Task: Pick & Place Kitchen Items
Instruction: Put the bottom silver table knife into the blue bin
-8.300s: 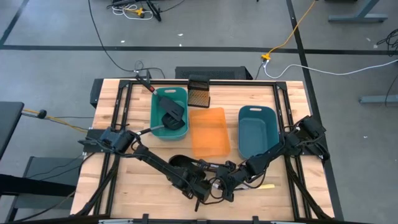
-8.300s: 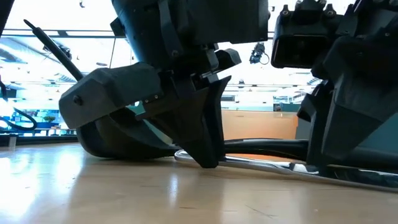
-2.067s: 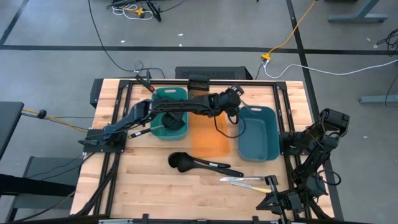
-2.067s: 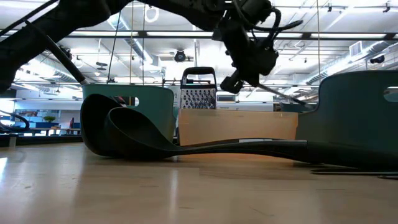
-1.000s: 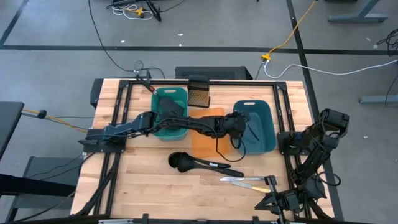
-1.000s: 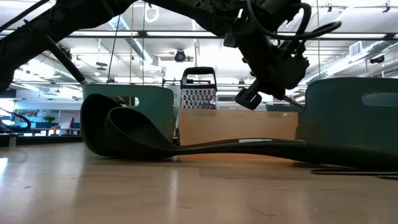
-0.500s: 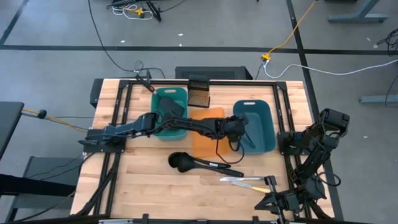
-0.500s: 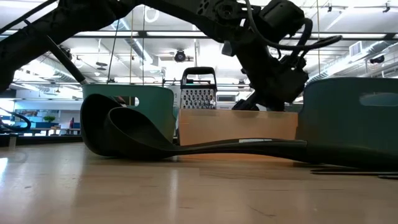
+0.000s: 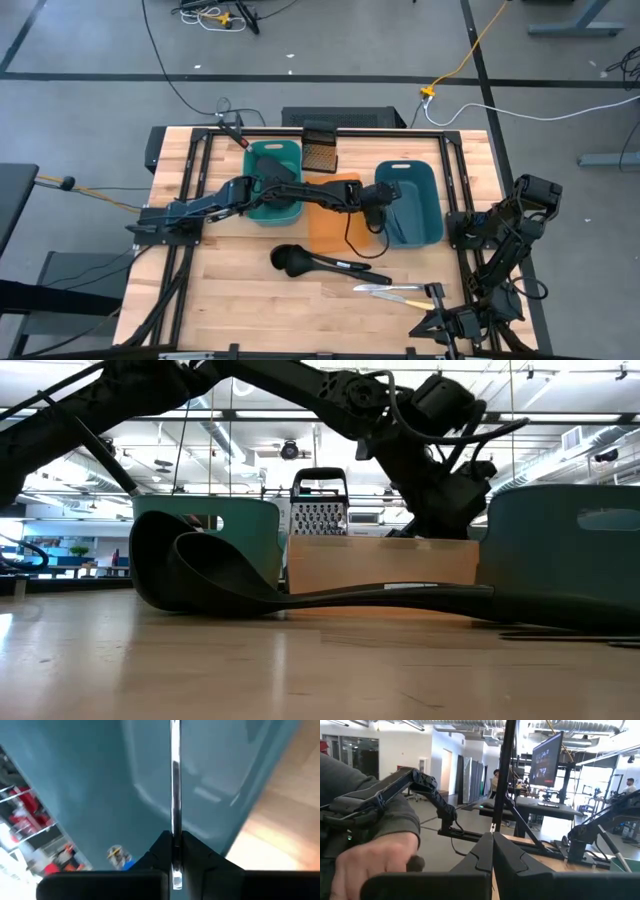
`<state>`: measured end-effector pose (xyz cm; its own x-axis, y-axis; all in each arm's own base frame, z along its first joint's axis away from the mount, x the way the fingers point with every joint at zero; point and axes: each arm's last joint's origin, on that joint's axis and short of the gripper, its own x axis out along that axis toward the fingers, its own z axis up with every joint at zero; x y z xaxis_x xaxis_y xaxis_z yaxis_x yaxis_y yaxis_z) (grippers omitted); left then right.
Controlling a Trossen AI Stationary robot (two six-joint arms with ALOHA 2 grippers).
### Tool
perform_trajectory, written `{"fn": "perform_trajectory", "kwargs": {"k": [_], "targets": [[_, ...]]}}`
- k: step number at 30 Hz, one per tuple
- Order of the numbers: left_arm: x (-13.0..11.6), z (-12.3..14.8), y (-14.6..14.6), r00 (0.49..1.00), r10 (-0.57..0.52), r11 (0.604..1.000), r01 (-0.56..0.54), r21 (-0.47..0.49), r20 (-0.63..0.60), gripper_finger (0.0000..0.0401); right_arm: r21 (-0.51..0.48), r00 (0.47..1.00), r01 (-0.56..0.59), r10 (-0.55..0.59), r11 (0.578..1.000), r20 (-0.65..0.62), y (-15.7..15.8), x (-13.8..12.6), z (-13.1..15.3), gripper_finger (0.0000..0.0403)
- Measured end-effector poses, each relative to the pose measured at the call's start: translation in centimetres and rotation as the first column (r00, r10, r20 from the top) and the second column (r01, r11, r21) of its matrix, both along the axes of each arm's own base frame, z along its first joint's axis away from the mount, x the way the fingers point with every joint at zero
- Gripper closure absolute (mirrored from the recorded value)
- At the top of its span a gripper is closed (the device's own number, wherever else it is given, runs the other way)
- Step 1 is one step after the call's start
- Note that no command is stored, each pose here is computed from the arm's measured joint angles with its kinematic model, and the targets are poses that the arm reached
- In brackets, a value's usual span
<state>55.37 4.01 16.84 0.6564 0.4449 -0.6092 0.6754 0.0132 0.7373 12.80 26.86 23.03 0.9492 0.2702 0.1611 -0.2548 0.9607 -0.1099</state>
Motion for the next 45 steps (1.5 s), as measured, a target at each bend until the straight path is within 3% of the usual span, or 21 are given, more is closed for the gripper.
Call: {"fn": "perform_trajectory", "kwargs": {"k": [11, 20, 27, 35, 45], "targets": [[-0.1, -0.2, 1.9, 0.994, -0.111, 0.981, 0.111, -0.159, 0.014, 0.0377, -0.005, 1.0, -0.001, 0.001, 1.0, -0.007, 0.0, 0.0, -0.1, 0.0392], [-0.2, -0.3, 3.4, 0.982, -0.178, 0.929, 0.189, -0.318, 0.064, 0.0377, -0.011, 1.0, -0.001, 0.001, 1.0, -0.009, 0.0, 0.0, -0.2, 0.0392], [-0.3, -0.3, 3.9, 0.983, -0.175, 0.933, 0.185, -0.309, 0.061, 0.0377, -0.023, 1.0, -0.002, 0.002, 1.0, -0.018, 0.1, 0.0, -0.3, 0.0392], [0.1, -2.2, 3.6, 0.959, -0.278, 0.954, 0.271, -0.125, -0.045, 0.0376, -0.027, 1.0, -0.005, 0.004, 1.0, -0.029, 0.1, 0.0, -0.5, 0.0392], [0.2, -2.6, 3.6, 0.951, -0.294, 0.955, 0.288, -0.073, -0.098, 0.0375, -0.031, 0.998, 0.017, -0.018, 0.999, -0.056, 0.1, 0.1, -0.9, 0.0392]]}}
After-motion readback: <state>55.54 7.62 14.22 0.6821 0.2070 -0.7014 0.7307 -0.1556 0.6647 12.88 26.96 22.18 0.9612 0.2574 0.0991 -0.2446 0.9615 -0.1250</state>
